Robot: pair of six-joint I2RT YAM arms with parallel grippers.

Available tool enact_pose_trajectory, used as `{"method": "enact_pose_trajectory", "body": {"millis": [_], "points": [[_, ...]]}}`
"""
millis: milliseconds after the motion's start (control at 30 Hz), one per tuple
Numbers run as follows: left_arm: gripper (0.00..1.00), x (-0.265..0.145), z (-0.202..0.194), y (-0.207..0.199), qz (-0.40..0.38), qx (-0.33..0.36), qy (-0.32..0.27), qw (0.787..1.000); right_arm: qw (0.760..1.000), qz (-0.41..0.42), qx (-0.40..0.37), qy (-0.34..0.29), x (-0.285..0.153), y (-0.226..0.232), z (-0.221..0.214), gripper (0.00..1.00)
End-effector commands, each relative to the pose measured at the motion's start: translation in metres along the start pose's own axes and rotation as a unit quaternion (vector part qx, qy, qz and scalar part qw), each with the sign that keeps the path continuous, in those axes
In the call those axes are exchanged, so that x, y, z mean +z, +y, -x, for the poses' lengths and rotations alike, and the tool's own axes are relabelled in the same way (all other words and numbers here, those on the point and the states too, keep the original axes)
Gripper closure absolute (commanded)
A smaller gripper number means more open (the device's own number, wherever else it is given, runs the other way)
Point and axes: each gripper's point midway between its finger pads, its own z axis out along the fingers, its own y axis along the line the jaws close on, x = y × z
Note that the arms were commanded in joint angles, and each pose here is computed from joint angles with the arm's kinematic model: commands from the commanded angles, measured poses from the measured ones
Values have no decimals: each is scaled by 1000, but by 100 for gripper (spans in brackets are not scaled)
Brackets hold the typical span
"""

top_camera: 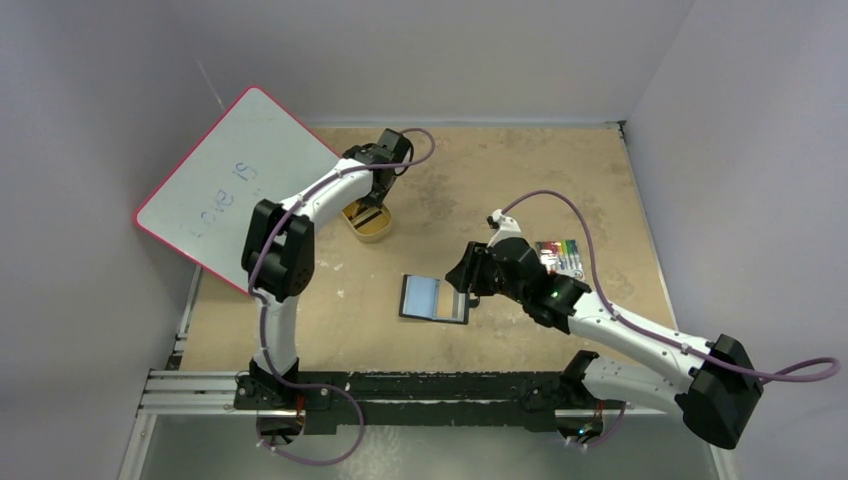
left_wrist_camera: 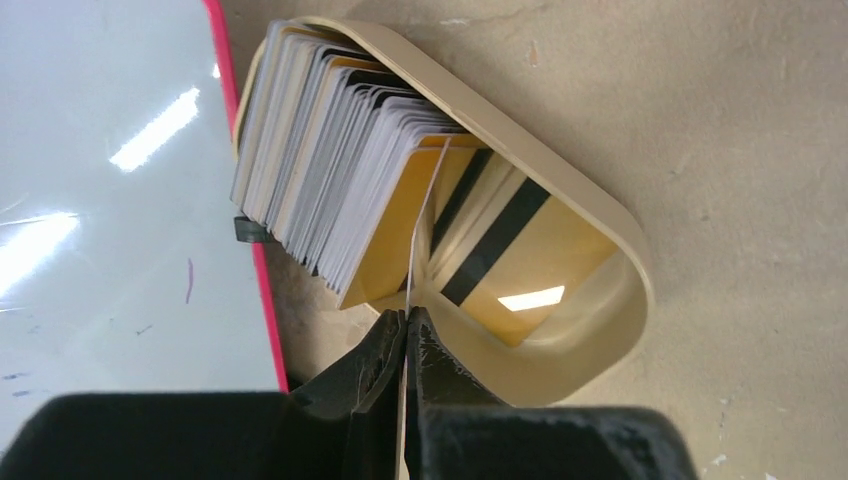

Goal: Put the credit cards into the card holder
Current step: Pick up the credit card from the storage box.

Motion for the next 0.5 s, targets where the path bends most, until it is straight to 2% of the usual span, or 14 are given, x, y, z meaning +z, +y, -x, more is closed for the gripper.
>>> {"method": "enact_pose_trajectory", "body": {"millis": [0,233,467], "points": [[100,-41,12,10,-27,-59,-28,997,999,32,11,-13,0,17,9,48],[100,-88,21,-4,-116,-132,-83,981,1000,19,9,-9,3,11,6,47],[100,-124,18,-25,-208,-180,-117,954,1000,16,10,3,10,12,3,47]]}}
